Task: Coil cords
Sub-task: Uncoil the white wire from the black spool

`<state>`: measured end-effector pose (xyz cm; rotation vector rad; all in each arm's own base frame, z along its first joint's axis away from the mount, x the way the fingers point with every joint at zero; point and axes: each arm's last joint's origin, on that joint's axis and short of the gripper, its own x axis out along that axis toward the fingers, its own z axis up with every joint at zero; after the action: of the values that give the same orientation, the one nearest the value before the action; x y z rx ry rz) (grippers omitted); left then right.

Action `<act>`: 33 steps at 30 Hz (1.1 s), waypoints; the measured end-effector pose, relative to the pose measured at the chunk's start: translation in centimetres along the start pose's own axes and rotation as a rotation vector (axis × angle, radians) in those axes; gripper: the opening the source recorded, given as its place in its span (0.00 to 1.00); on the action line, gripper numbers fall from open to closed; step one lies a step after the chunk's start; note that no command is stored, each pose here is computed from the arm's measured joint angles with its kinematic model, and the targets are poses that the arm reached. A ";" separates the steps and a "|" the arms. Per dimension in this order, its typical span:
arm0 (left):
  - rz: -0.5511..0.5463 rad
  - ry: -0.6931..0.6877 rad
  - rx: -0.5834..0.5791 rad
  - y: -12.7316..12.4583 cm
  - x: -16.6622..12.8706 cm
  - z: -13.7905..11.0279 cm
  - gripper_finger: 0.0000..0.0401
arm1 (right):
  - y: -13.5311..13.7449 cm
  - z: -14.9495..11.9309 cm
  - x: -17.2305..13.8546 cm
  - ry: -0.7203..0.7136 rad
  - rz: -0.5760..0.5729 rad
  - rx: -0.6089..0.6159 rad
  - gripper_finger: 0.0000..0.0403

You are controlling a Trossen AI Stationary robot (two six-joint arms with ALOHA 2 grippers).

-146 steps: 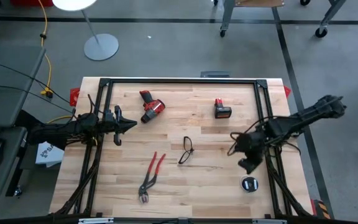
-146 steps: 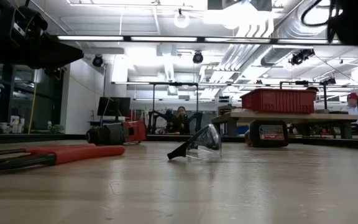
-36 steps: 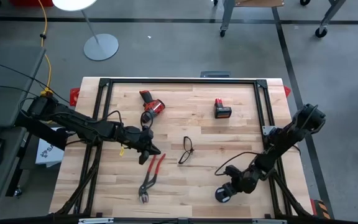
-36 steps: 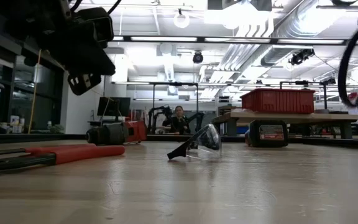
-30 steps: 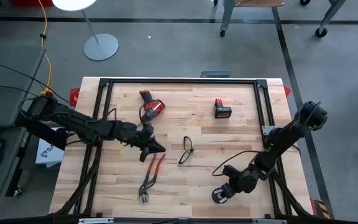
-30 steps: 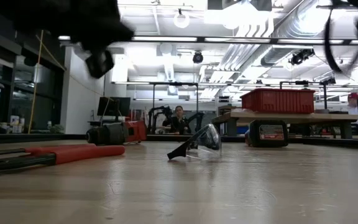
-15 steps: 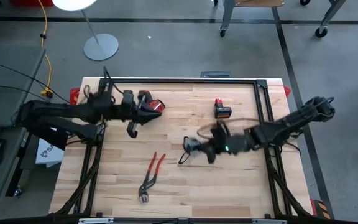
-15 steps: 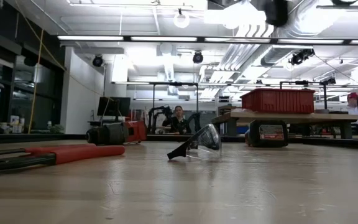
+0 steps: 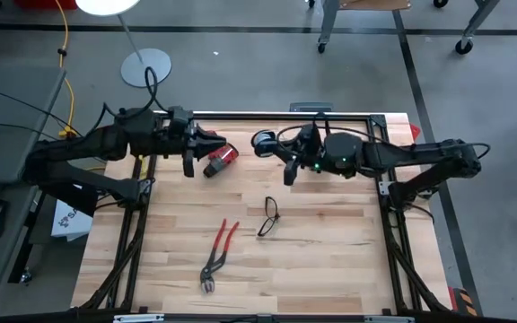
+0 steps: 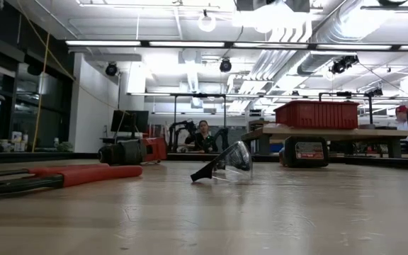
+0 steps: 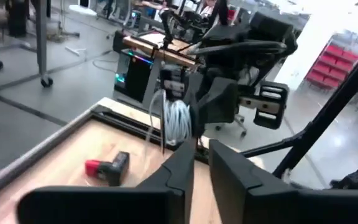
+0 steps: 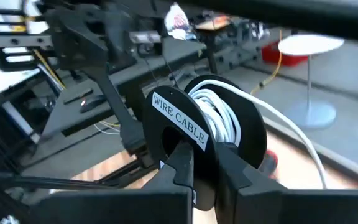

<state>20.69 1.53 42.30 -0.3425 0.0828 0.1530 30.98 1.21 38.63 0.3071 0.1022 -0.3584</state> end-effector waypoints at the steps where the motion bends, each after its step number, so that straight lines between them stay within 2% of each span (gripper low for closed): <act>1: -0.007 -0.002 -0.011 0.0 0.1 0.0 0.15 | 0.2 0.3 0.2 -0.002 0.012 -0.035 0.02; 4: -0.013 -0.005 -0.029 0.1 0.3 0.1 0.24 | 0.7 1.2 0.8 -0.013 0.044 -0.111 0.02; 7: -0.039 -0.019 0.023 -0.1 0.7 0.1 0.34 | 1.1 1.6 1.3 -0.022 0.034 -0.161 0.02; 14: -0.057 0.013 0.353 -0.9 2.4 -0.9 0.51 | 1.4 2.0 2.4 -0.049 -0.081 -0.271 0.02; 18: -0.013 0.040 0.471 -1.2 3.6 -1.7 0.55 | 1.6 2.3 2.7 -0.058 -0.089 -0.301 0.02; 23: 0.079 0.039 0.489 -1.1 4.1 -2.0 0.56 | 1.5 2.3 2.7 -0.055 -0.097 -0.313 0.02; 33: 0.045 -0.017 0.427 -1.3 4.1 -1.4 0.56 | 1.7 2.2 2.9 -0.056 -0.059 -0.310 0.02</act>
<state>24.82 0.35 40.95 0.0868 0.1042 0.1779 34.37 1.13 40.77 -0.0122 0.1100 -0.4032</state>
